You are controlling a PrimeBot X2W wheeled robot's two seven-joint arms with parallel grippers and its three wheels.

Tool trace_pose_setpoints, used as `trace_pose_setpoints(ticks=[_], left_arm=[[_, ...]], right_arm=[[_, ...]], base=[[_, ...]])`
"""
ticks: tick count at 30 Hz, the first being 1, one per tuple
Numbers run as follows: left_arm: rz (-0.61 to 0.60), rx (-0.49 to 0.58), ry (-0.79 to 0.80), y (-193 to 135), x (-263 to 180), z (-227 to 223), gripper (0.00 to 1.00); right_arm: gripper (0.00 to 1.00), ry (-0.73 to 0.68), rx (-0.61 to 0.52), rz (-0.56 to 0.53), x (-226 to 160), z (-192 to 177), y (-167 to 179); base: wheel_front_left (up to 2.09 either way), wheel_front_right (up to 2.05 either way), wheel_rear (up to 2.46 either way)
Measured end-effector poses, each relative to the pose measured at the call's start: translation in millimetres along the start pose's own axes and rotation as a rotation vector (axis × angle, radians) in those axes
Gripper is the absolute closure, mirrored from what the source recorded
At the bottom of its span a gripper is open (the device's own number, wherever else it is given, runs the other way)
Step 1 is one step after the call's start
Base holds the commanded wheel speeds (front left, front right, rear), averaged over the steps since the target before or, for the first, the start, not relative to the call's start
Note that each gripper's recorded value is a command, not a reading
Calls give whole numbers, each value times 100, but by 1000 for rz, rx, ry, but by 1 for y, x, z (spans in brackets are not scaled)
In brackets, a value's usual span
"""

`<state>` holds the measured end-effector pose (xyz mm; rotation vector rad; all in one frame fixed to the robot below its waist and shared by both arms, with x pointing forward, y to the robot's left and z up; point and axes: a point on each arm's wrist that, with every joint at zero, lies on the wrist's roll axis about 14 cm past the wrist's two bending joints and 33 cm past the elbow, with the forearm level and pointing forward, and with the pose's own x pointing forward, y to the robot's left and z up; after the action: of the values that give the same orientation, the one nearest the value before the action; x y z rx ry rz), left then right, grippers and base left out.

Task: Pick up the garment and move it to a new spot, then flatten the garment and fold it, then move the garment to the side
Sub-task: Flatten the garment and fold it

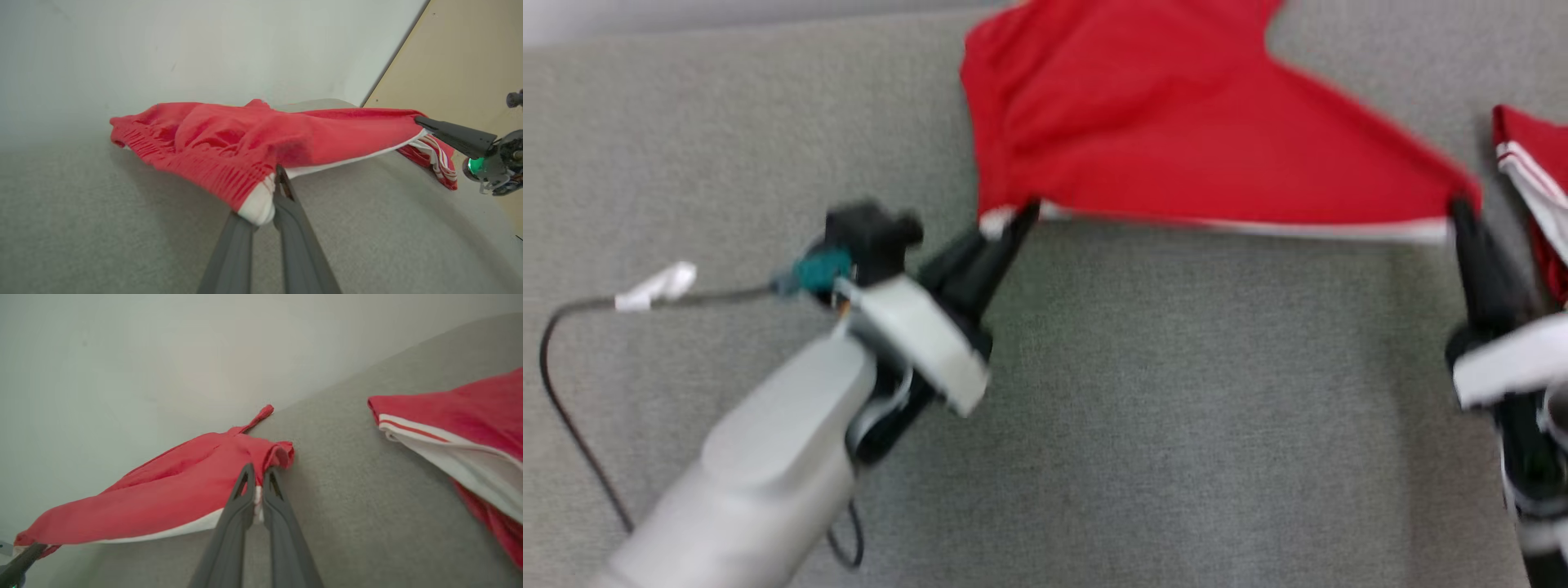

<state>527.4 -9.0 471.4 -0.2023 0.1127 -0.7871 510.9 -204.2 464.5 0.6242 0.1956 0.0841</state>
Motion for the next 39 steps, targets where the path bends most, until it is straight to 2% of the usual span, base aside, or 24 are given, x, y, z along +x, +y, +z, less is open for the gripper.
trace_pose_setpoints(ticks=[6,13,18,21,25,27,31,33,39], left_arm=[[-3,-86,79,-38,-63,-27,100],[15,-239,230,-110,-145,-72,100],[46,-314,263,-150,-186,-79,100],[61,-344,242,-161,-197,-72,100],[79,-372,185,-164,-196,-54,100],[72,-337,185,-160,-193,-49,100],[41,-374,137,-158,-172,-26,100],[38,-431,122,-154,-162,-16,100],[46,-506,100,-128,-131,4,100]], right_arm=[[100,107,18,-75,-76,-34,-20],[100,179,58,-123,-166,-58,-25],[100,185,87,-161,-225,-59,-29],[100,222,115,-170,-247,-68,-25],[100,187,115,-139,-239,-51,-17],[100,179,85,-120,-226,-41,-14],[100,157,40,-40,-182,-17,3],[100,164,10,-15,-158,-9,9],[100,273,-80,39,-79,-4,23]], base=[[0,0,0],[0,0,0],[0,0,0],[0,0,0],[0,0,0],[0,0,0],[0,0,0],[0,0,0],[0,0,0]])
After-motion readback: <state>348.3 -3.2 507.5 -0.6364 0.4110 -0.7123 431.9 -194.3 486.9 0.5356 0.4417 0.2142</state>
